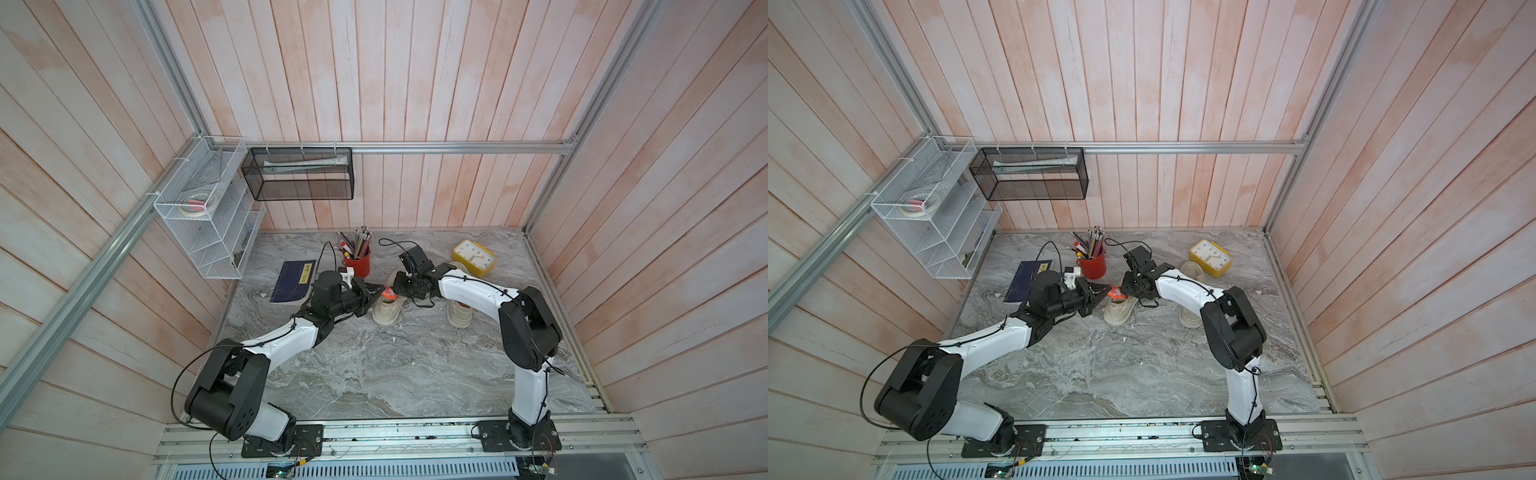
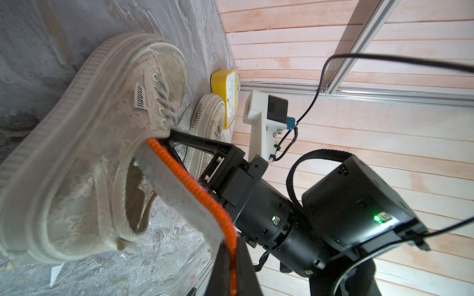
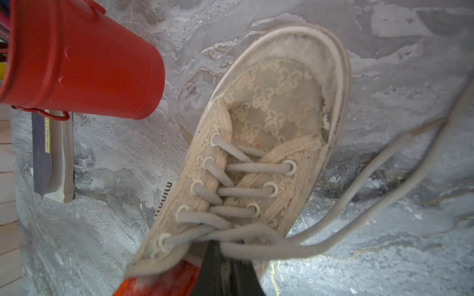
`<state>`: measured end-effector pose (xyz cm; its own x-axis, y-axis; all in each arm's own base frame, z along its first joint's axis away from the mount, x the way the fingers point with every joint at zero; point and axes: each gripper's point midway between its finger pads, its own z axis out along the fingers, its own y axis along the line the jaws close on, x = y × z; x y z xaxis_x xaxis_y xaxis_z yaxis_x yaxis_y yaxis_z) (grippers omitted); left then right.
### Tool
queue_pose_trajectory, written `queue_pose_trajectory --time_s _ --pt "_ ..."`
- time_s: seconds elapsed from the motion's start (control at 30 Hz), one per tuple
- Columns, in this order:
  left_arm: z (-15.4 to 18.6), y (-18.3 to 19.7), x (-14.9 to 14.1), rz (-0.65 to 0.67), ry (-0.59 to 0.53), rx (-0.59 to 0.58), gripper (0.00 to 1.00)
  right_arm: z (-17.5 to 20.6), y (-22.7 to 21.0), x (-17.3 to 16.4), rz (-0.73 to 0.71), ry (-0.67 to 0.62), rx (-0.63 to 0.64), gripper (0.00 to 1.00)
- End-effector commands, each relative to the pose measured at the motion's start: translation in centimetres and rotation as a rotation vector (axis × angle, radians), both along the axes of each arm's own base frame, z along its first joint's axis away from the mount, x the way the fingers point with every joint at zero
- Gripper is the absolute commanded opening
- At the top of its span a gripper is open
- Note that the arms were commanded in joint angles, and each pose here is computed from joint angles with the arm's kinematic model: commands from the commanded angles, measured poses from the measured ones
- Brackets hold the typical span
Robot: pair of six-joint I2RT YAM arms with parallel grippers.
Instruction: Remove the insole from the shoe
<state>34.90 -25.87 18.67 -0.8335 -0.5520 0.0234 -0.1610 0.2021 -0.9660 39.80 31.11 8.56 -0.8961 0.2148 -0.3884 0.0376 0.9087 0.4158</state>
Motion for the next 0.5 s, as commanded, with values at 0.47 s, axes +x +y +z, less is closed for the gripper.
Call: queue_pose_trajectory --time_s 0.47 --pt "5.1 3.7 -2.6 0.143 0.047 -0.09 0.0 -0.4 -3.3 5.1 0.033 -0.161 -0.126 0.0"
